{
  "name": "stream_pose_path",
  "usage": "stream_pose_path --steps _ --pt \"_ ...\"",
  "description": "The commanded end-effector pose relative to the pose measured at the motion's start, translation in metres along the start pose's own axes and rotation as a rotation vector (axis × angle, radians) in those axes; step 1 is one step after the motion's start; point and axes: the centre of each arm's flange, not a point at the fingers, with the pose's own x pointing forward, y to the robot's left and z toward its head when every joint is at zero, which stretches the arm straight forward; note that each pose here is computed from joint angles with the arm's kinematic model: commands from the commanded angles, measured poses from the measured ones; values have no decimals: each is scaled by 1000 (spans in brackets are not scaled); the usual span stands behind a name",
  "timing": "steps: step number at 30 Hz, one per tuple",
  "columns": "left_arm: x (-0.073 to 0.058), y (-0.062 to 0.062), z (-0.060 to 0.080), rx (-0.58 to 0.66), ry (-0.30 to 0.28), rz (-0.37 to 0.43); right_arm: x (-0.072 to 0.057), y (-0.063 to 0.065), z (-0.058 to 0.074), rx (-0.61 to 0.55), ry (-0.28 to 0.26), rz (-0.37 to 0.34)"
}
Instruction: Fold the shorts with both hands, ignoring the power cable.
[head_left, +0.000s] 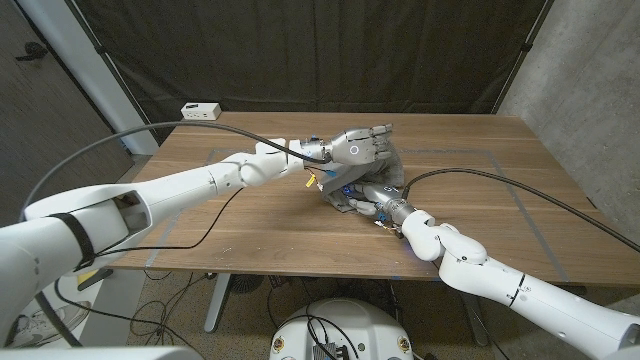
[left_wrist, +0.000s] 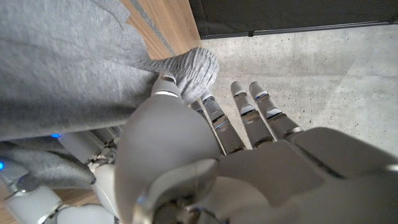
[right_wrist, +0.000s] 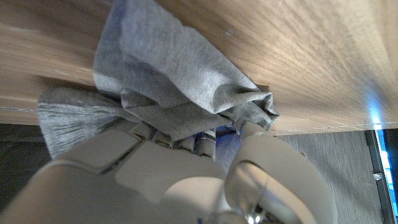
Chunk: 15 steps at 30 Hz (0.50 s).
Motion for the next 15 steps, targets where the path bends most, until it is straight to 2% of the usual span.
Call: stream_pose_path --steps 1,7,15 --pt "1 9 5 26 127 -32 -5 -9 11 -30 -8 15" --pt "-4 23 6 38 253 28 -5 -13 16 -41 -8 26" --pt "-17 30 6 41 359 34 -10 -20 24 -83 -4 42"
